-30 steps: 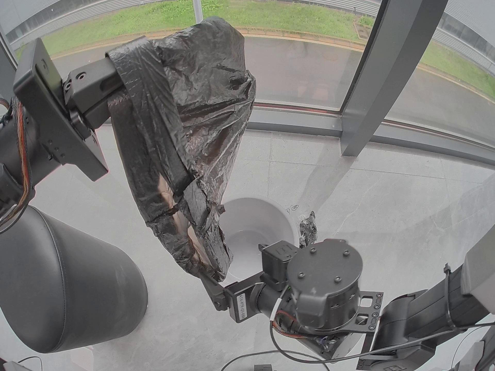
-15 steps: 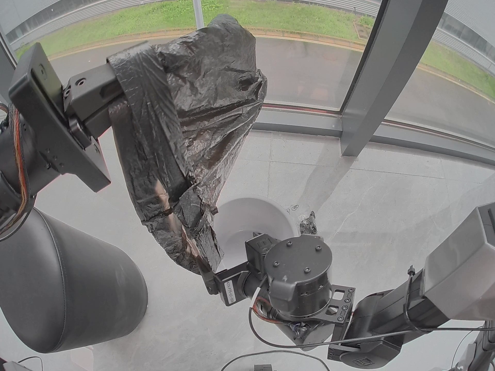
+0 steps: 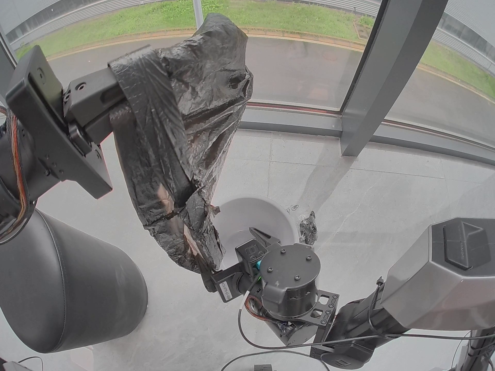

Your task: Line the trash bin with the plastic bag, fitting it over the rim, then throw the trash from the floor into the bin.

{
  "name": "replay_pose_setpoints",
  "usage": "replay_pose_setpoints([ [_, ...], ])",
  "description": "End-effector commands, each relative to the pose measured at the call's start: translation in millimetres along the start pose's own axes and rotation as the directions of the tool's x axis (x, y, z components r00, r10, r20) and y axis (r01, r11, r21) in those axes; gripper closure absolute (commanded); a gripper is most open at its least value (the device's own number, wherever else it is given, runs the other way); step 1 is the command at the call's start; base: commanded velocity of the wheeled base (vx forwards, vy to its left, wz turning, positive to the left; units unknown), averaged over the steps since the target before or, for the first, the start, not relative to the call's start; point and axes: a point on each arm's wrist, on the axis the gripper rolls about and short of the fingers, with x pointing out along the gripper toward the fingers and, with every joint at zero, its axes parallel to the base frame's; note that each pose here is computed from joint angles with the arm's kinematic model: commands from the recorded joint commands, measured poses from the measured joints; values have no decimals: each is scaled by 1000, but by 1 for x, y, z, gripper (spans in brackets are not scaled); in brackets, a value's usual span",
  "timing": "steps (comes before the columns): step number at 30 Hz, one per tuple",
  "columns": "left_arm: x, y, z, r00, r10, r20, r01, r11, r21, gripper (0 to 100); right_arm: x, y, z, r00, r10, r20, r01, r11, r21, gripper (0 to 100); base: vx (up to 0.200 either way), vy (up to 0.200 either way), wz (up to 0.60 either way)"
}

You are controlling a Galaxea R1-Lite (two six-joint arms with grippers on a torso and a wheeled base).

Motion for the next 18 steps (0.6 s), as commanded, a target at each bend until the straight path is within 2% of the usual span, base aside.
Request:
replay_pose_setpoints([
  [1,0,0,0,1000,-1,0,1,1000,0,100,3,2,-9,1000,-2,-20,2,1000,-11,0,0,0,0],
  [9,-1,-1,0,1000,-2,0,2,1000,0,100,3,2,-9,1000,-24,-19,23,1000,-11,0,0,0,0],
  [10,-1,-1,0,1000,-2,2,2,1000,1,100,3,2,-9,1000,-24,-19,23,1000,-11,100,0,0,0],
  [18,0,1,0,1000,3,0,-3,1000,0,100,2,1,-9,1000,-26,-6,26,1000,-5,100,0,0,0],
])
